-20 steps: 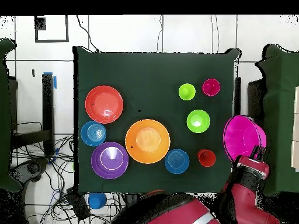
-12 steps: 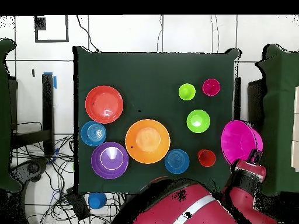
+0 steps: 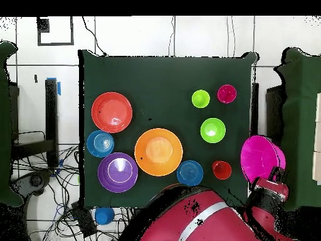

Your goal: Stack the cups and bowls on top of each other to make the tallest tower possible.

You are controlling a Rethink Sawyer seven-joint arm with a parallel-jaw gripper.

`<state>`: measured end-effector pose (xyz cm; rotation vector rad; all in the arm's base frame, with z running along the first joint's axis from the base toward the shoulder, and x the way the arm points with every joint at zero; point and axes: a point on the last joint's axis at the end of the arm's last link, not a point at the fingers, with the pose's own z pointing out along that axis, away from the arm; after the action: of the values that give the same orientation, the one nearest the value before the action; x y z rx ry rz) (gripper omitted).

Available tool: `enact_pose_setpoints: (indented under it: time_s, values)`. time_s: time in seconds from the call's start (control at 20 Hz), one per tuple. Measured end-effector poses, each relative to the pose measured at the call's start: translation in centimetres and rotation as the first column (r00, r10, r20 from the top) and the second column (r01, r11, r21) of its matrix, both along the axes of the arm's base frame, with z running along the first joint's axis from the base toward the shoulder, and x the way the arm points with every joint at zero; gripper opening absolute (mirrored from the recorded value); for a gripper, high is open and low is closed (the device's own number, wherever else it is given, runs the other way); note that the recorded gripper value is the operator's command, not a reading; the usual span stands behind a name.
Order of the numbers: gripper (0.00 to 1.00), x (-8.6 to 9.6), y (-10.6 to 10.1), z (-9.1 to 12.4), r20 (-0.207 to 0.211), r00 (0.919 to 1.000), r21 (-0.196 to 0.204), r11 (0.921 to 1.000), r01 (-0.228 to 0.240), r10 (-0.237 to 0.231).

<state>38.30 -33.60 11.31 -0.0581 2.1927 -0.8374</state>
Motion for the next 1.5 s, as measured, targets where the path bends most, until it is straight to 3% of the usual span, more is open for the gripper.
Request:
enact_pose_setpoints:
  time_s: [0.4, 0.65, 1.1, 1.5]
  values:
    - [0.0, -0.5, -0.7, 1.4, 0.008, 0.9999, -0.036, 0.9993, -0.013, 0.014]
    - [0.0, -0.7, -0.7, 1.2, 0.031, 0.9986, -0.045, 0.9982, -0.041, 0.042]
    - [0.0, -2.6, -1.5, -1.5, 0.092, 0.9935, -0.041, 0.9971, -0.064, 0.068]
    - [0.0, -4.2, -1.9, -3.9, 0.104, 0.9905, -0.027, 0.9958, -0.088, 0.09]
